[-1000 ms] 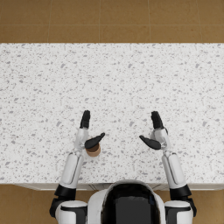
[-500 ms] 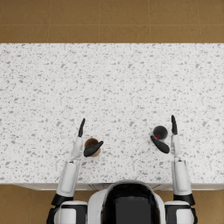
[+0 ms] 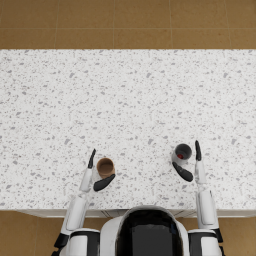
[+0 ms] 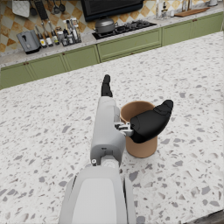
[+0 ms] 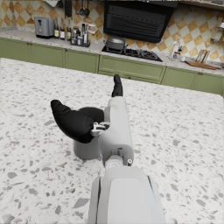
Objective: Pick up two cups and pour the berry on the right into the cup on the left
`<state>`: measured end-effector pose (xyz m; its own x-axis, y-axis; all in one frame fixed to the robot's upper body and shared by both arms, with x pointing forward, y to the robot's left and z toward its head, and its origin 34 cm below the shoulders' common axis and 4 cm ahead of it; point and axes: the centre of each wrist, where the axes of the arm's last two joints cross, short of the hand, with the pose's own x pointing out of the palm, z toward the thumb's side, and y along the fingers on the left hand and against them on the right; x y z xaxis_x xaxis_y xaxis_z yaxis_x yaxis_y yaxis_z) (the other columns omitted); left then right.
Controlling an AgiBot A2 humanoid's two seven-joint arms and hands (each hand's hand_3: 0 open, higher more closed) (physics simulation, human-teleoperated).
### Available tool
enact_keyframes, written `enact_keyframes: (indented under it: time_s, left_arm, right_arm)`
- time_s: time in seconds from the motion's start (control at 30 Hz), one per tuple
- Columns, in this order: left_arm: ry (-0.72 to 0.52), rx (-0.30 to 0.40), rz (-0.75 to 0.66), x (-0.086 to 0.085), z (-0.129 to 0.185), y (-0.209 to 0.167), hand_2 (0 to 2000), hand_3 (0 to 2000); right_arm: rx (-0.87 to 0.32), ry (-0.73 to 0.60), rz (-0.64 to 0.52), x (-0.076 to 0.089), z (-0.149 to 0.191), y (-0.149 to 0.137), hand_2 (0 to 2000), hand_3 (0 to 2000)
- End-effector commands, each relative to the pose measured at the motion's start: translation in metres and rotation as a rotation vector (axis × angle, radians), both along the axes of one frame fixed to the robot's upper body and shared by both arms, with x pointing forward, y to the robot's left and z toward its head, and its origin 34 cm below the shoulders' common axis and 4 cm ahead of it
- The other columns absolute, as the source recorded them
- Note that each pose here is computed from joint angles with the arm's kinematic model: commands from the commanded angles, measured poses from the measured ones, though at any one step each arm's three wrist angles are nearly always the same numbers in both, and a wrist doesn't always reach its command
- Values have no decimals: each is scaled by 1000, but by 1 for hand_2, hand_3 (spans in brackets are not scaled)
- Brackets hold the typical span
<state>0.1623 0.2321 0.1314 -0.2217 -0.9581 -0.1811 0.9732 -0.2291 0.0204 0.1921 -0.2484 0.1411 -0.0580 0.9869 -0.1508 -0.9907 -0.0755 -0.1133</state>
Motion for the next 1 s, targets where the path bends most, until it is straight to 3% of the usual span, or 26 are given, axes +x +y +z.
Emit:
enact_keyframes:
  time_s: [0.03,0.8,1.0]
  left_arm:
    - [38,13,21,-2,-9,7,0,0]
    - [166,-38,70,16,-52,3,0,0]
    - [177,-51,53,11,-53,-6,0,0]
  right_arm:
    - [-1,31,-13,-2,-8,-3,0,0]
    - [58,219,-90,25,-63,-9,0,0]
    - [70,235,-81,28,-68,-3,0,0]
